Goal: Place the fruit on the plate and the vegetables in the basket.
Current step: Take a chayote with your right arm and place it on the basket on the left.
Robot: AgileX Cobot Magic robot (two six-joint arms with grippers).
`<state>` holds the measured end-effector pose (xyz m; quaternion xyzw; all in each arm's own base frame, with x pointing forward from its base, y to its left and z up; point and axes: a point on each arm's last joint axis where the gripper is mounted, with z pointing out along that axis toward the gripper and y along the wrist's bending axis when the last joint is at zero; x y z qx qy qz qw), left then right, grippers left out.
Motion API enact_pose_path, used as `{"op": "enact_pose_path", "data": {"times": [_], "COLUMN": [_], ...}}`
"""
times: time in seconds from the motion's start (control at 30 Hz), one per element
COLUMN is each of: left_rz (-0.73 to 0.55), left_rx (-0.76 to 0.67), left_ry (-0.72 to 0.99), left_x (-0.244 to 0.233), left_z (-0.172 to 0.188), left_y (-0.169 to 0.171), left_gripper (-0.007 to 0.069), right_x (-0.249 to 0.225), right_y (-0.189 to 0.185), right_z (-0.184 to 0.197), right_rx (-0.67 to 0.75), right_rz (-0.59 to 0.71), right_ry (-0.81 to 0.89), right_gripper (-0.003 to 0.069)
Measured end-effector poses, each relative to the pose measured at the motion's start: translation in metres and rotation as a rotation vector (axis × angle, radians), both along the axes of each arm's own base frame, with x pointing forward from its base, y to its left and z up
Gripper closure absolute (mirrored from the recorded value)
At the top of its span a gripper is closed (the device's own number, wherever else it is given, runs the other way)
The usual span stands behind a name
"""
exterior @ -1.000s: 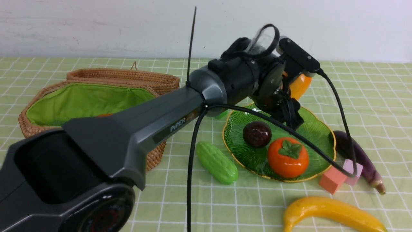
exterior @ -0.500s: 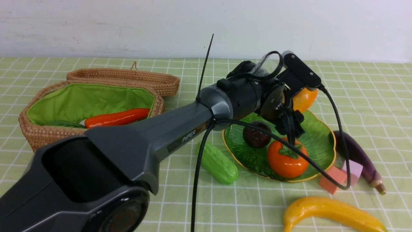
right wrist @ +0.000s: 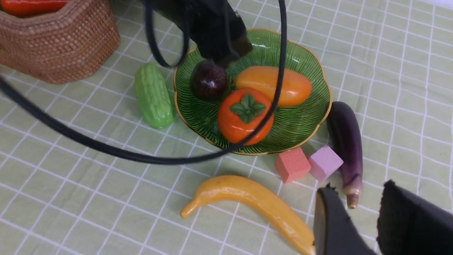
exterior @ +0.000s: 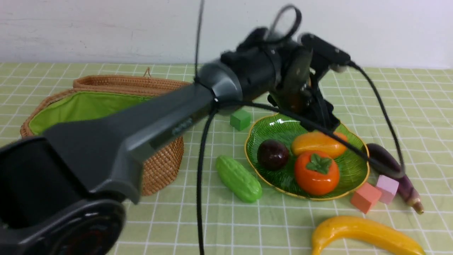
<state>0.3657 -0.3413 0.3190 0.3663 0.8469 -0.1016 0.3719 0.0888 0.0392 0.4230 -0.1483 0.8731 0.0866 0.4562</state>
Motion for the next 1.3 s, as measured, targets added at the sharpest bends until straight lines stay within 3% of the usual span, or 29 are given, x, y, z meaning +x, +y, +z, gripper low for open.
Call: {"op": "enact_pose_path", "data": {"times": [0.1, 0.13, 0.17, 0.23, 0.37, 0.53, 0.7, 0.97, 1.13, 1.3], "left_rz": [0.031, 0.042, 0.050, 0.076, 0.108, 0.138, 0.177, 0.181, 0.159, 0.155], "left_rx": [0.007, 0.007, 0.009, -0.008, -0.079, -0.092, -0.129, -0.255, -0.378, -0.432], "left_ry": [0.049, 0.061, 0.070, 0.073, 0.033, 0.037, 0.050, -0.006, -0.102, -0.138], "left_x": [-0.024, -0.041, -0.052, -0.069, -0.110, -0.156, -0.198, -0.269, -0.289, -0.300], "left_z": [0.042, 0.071, 0.086, 0.111, 0.153, 0.161, 0.139, 0.058, 0.048, 0.053], "left_y": [0.023, 0.039, 0.050, 0.068, 0.107, 0.153, 0.194, 0.259, 0.277, 0.287], "left_gripper": [0.0436, 0.0550, 0.0614, 0.0638, 0.0638, 0.0638, 0.0638, 0.0638, 0.0638, 0.0638], "right_x": [0.001, 0.001, 0.003, 0.007, 0.022, 0.045, 0.082, 0.158, 0.194, 0.232], "right_y": [0.003, 0.006, 0.009, 0.015, 0.036, 0.065, 0.101, 0.167, 0.192, 0.217], "right_z": [-0.001, -0.002, -0.004, -0.007, -0.018, -0.034, -0.059, -0.096, -0.104, -0.125], "right_rx": [0.012, 0.022, 0.020, 0.010, 0.000, 0.001, 0.012, 0.002, -0.002, -0.032], "right_rz": [0.010, 0.024, 0.038, 0.065, 0.145, 0.250, 0.332, 0.423, 0.422, 0.430], "right_ry": [0.016, 0.036, 0.054, 0.084, 0.190, 0.297, 0.378, 0.506, 0.500, 0.500], "right_gripper": [0.0447, 0.0447, 0.0447, 0.0445, 0.0443, 0.0438, 0.0428, 0.0406, 0.0383, 0.0295]}}
